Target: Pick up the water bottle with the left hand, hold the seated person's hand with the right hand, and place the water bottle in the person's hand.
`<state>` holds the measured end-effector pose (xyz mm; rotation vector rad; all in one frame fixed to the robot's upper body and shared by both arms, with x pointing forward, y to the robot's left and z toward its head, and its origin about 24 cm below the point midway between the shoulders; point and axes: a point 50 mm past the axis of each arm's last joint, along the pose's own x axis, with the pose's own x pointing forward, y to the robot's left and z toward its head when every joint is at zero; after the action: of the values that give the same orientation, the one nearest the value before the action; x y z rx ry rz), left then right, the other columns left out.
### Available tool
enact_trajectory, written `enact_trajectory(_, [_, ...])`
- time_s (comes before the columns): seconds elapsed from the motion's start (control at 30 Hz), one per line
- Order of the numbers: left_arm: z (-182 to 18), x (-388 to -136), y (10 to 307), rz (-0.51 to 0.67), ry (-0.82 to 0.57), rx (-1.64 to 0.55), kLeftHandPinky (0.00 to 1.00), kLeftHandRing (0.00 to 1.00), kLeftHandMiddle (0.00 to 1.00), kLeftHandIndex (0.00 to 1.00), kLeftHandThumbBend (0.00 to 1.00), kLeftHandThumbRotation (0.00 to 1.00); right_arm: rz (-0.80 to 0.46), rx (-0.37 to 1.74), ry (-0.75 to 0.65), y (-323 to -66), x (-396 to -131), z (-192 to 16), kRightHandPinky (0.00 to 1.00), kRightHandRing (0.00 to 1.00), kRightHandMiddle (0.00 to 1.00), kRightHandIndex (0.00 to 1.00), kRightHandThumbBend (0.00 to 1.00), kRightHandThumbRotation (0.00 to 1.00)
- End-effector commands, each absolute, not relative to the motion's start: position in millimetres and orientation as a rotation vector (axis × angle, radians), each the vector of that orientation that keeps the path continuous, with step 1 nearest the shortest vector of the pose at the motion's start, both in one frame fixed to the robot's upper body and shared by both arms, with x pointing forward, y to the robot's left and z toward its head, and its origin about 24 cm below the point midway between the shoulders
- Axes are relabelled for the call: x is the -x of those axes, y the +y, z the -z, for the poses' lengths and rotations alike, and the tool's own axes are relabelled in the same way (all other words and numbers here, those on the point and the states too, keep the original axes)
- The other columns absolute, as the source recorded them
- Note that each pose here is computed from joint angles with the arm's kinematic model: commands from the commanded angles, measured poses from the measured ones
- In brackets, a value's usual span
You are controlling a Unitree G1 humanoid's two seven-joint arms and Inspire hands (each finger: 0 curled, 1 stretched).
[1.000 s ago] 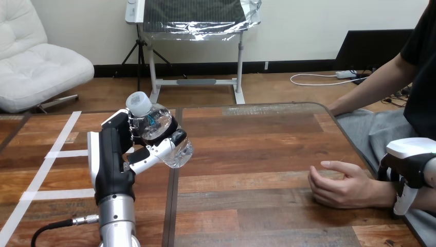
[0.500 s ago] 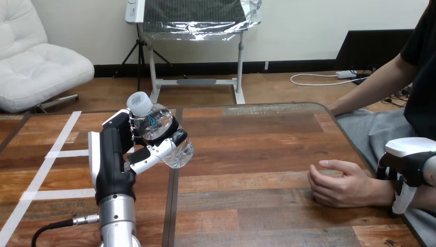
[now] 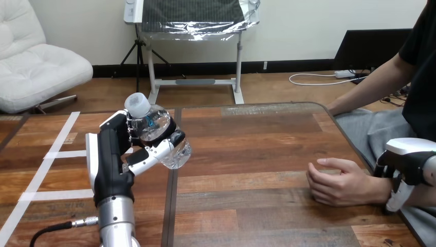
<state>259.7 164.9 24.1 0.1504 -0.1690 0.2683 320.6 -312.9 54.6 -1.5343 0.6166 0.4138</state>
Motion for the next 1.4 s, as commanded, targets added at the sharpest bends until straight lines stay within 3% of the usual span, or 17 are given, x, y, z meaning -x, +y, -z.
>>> enact_trajectory(0.0, [-50,-268,165,-0.280,-0.281,-0.163,0.39,0.42,0.46,0.47,0.72,0.00,-0.496,1.452,0.617,-291,-316,-27,0.55,0.63,0.75,0.72,0.73,0.00])
enact_trajectory(0.57, [-50,-268,167,-0.283,-0.291,-0.170,0.38,0.42,0.46,0.47,0.72,0.00,-0.512,1.435,0.622,-284,-312,-13,0.52,0.59,0.69,0.74,0.70,0.00])
enact_trajectory(1.07, [-50,-268,168,-0.275,-0.298,-0.138,0.38,0.42,0.46,0.47,0.70,0.00,-0.542,1.452,0.608,-277,-310,-5,0.63,0.65,0.72,0.74,0.71,0.00])
enact_trajectory(1.37, [-52,-268,167,-0.280,-0.294,-0.150,0.38,0.42,0.46,0.47,0.71,0.00,-0.520,1.425,0.568,-275,-307,-3,0.55,0.59,0.67,0.71,0.72,0.00])
